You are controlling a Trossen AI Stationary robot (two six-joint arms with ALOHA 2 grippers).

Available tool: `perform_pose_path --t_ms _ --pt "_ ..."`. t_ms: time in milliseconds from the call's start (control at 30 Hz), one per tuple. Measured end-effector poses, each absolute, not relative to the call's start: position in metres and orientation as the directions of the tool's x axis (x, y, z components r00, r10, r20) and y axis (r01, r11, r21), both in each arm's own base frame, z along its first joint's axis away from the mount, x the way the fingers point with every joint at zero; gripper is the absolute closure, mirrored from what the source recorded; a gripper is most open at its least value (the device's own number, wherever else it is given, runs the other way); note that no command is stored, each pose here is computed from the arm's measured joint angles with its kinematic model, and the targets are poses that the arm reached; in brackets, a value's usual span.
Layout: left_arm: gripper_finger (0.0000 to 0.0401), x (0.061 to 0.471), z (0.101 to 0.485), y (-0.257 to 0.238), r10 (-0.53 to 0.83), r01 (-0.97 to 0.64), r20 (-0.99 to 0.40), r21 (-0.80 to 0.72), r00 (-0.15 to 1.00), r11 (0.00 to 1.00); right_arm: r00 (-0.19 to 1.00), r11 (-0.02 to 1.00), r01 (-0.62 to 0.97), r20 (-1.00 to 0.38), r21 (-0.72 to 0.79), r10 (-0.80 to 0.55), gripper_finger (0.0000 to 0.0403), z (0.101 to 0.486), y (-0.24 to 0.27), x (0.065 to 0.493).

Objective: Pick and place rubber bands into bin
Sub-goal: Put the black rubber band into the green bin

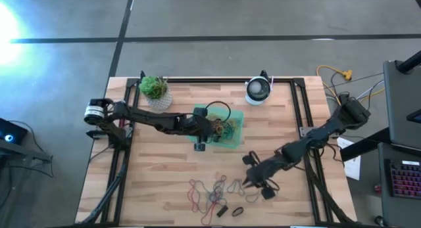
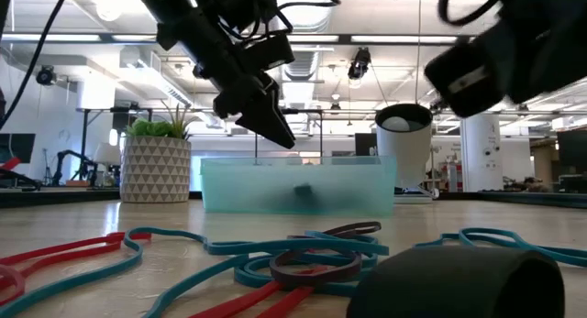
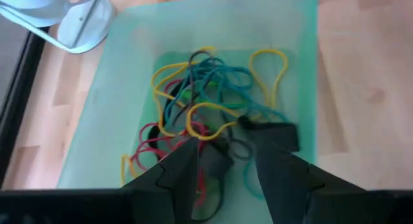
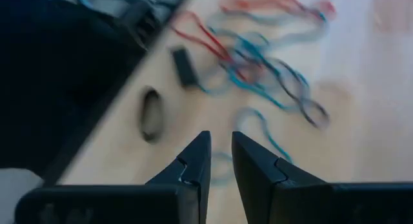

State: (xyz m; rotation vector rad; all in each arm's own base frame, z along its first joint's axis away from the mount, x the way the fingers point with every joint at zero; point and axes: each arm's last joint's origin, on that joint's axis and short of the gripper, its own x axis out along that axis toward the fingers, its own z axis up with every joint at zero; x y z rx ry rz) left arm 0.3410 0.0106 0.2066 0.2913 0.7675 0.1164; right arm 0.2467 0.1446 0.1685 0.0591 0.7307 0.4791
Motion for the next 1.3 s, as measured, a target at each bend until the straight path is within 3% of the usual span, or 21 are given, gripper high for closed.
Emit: perform_pose_path --t_ms 200,567,967,1300 --pt "0.0264 0.341 0.207 -0.010 0.163 0.046 -0.666 0.285 0.728 0.957 0.674 0.854 -0.480 -0.538 0.202 0.506 0.0344 0.163 0.172 0.242" --pt "0.0264 0.329 0.220 -0.055 0.061 0.126 -0.653 0.235 0.755 0.964 0.607 0.877 -0.434 -0.653 0.206 0.454 0.0344 0.115 0.199 0.270" --pt "0.0264 0.304 0.240 -0.088 0.082 0.112 -0.625 0.264 0.777 0.958 0.602 0.863 -0.441 -0.631 0.249 0.489 0.0330 0.120 0.212 0.283" --pt "0.0264 0.291 0.220 -0.091 0.113 0.058 -0.659 0.232 0.743 0.971 0.591 0.868 -0.408 -0.643 0.282 0.487 0.0292 0.120 0.213 0.282"
